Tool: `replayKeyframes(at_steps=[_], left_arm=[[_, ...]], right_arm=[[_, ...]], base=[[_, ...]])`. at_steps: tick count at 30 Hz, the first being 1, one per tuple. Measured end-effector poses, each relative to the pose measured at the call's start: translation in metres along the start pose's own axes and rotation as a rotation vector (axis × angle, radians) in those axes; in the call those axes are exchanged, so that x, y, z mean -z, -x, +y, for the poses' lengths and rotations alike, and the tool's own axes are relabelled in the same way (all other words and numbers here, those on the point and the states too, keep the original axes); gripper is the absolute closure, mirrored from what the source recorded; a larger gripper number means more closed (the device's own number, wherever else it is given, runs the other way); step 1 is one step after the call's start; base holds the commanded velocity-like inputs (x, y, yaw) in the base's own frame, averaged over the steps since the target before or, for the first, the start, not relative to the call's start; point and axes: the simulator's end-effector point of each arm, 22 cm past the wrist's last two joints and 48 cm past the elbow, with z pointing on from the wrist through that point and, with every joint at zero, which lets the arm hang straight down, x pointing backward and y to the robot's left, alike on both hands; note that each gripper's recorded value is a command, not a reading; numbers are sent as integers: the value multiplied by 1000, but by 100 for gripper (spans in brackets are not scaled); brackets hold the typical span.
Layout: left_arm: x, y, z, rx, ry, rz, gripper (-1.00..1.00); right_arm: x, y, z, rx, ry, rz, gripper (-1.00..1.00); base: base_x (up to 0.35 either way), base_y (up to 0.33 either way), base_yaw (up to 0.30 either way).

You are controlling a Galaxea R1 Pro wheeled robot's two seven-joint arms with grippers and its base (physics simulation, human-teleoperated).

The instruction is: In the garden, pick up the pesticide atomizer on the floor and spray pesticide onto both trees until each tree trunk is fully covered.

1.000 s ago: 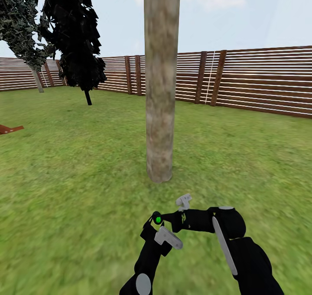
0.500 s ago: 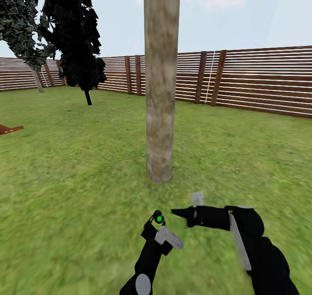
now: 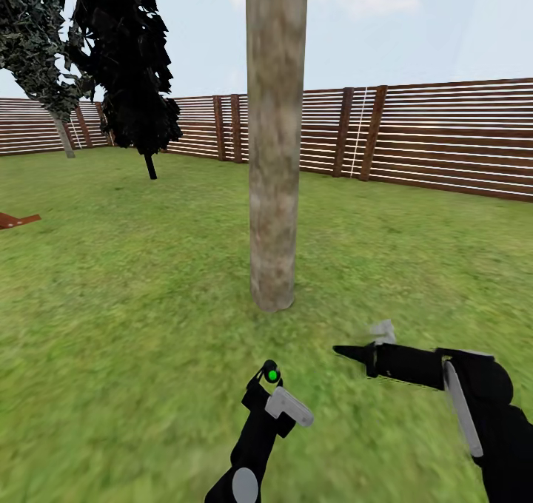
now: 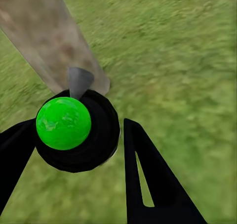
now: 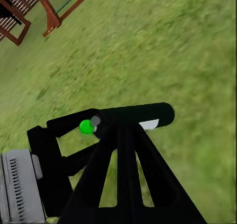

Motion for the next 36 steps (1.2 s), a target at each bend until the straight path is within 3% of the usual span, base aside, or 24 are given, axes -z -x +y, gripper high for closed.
replayKeyframes(at_steps=[7, 8, 9, 11, 13, 15, 17, 18, 20, 21, 25, 36], left_arm=[[-4, -23, -6, -16, -12, 47, 100], [-4, -26, -8, -16, -22, 53, 100], [-4, -34, -19, -14, -72, 72, 100], [-4, -47, -40, -9, -187, 107, 100], [-9, -58, -35, 17, -228, 146, 100], [-18, -100, 7, 107, -219, 300, 100], [-16, -122, 23, 174, -268, 435, 100], [-13, -130, 29, 198, -286, 506, 100], [-7, -132, 44, 230, -296, 616, 100], [-7, -128, 53, 238, -292, 642, 100], [-9, -122, 49, 242, -310, 640, 100], [-9, -122, 49, 242, -310, 640, 100]], right_arm=[[42, 22, -16, -7, -18, -65, 100], [50, 27, -21, -8, -30, -81, 100], [61, 33, -30, -12, -61, -104, 100], [82, 42, -57, -22, -166, -145, 100], [97, 45, -82, -35, -275, -169, 100], [121, 45, -126, -60, -487, -187, 100], [144, 45, -159, -55, -667, -204, 100], [153, 48, -171, -45, -739, -219, 100], [162, 50, -182, -38, -818, -245, 100], [162, 50, -185, -38, -835, -253, 100], [150, 36, -180, -66, -791, -221, 100], [145, 37, -174, -62, -753, -222, 100]], base=[[0, 0, 0], [0, 0, 0], [0, 0, 0], [0, 0, 0], [0, 0, 0], [0, 0, 0], [0, 0, 0], [0, 0, 0], [0, 0, 0], [0, 0, 0], [0, 0, 0], [0, 0, 0]])
